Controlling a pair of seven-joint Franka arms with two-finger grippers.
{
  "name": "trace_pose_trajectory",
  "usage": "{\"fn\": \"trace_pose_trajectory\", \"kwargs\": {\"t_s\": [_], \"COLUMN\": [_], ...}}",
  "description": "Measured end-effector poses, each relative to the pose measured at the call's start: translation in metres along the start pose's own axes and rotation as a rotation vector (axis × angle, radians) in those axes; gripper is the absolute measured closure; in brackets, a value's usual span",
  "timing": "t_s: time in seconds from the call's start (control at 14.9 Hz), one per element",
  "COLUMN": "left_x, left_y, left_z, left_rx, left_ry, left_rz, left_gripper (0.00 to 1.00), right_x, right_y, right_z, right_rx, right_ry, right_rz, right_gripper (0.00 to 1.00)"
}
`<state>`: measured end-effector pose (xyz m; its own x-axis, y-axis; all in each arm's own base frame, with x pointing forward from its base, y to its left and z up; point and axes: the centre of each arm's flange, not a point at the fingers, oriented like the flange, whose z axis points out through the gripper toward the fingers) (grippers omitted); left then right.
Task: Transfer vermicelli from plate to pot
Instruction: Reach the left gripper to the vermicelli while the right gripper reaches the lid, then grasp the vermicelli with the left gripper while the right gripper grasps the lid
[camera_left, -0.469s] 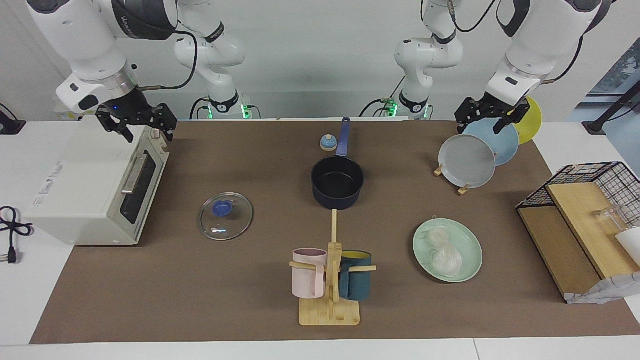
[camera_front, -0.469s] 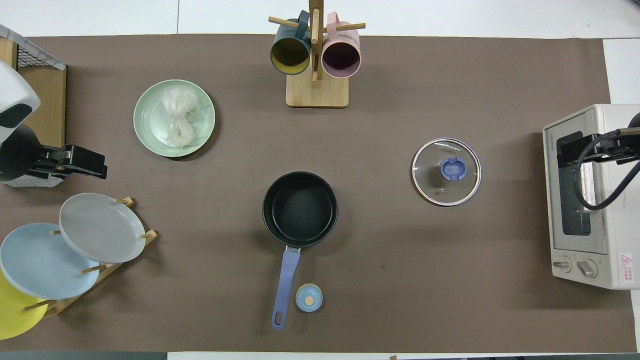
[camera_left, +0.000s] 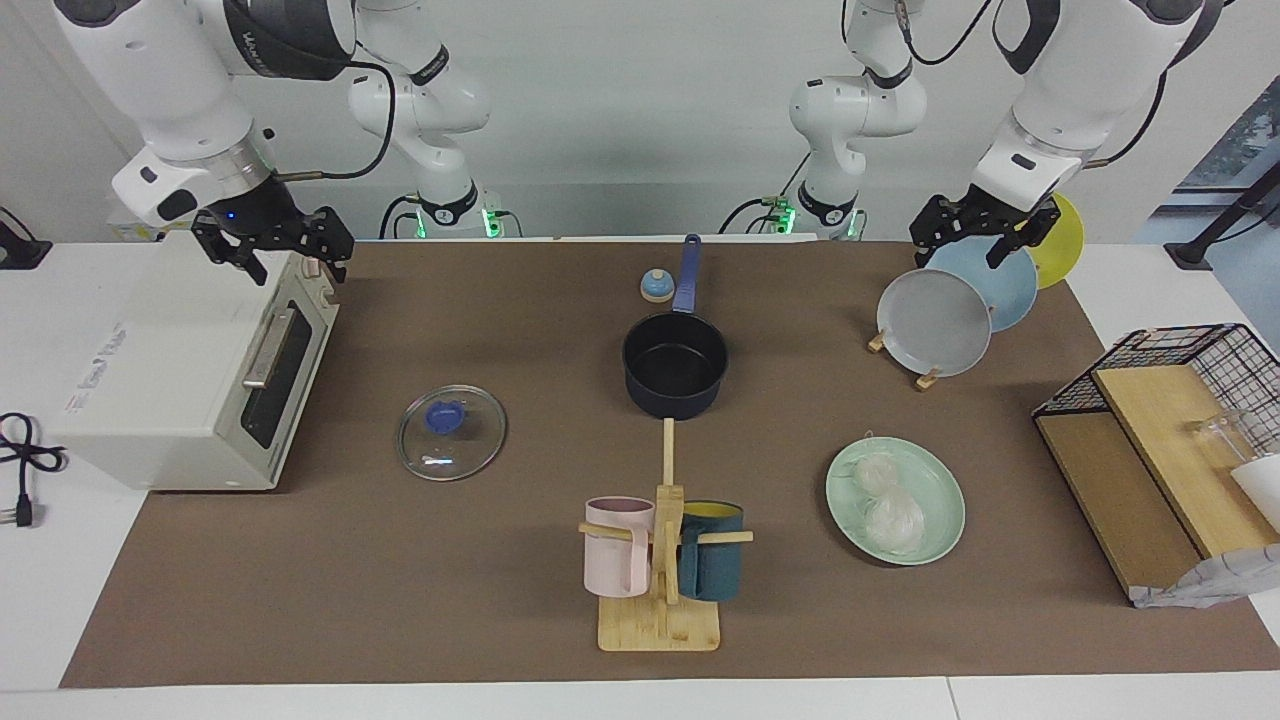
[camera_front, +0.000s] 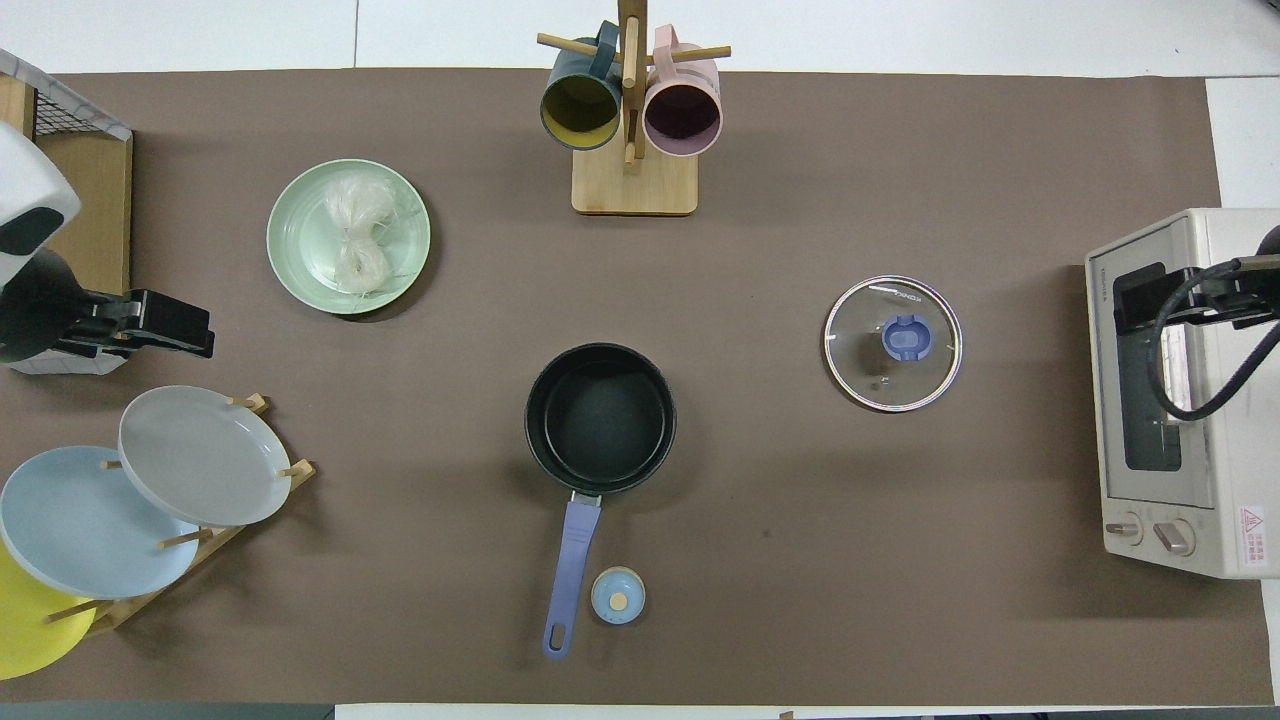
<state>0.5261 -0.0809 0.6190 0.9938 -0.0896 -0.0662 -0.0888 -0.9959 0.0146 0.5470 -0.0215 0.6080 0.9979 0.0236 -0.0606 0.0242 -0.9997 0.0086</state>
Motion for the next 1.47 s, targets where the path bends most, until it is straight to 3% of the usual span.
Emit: {"fn": "trace_pose_trajectory", "kwargs": {"t_s": [0.34, 0.6, 0.8, 1.01, 1.21, 1.47], "left_x": [0.003, 0.021, 0.064, 0.123, 0.160, 0.179], "left_y": [0.000, 0.003, 0.003, 0.002, 0.003, 0.013], "left_z": [-0.003, 0.016, 0.067, 0.147, 0.215, 0.263], "left_rx": [-0.002, -0.039, -0.052, -0.063, -0.061, -0.029], "left_ry": [0.029, 0.024, 0.021, 0.036, 0.055, 0.091], "left_rz": [-0.003, -0.018, -0.027, -0.037, -0.037, 0.015], "left_gripper": [0.00, 0.00, 0.00, 0.00, 0.00, 0.00], "right_x": [0.001, 0.014, 0.040, 0.065, 0.062, 0.056], "right_y": [-0.007, -0.043, -0.082, -0.100, -0.098, -0.095], "right_z": [-0.001, 0.012, 0.060, 0.142, 0.214, 0.247], "right_rx": [0.047, 0.053, 0.049, 0.042, 0.037, 0.033], "right_ry": [0.007, 0.067, 0.089, 0.107, 0.113, 0.078], "right_rz": [-0.004, -0.065, -0.111, -0.124, -0.116, -0.111], "right_gripper": [0.00, 0.00, 0.00, 0.00, 0.00, 0.00]}}
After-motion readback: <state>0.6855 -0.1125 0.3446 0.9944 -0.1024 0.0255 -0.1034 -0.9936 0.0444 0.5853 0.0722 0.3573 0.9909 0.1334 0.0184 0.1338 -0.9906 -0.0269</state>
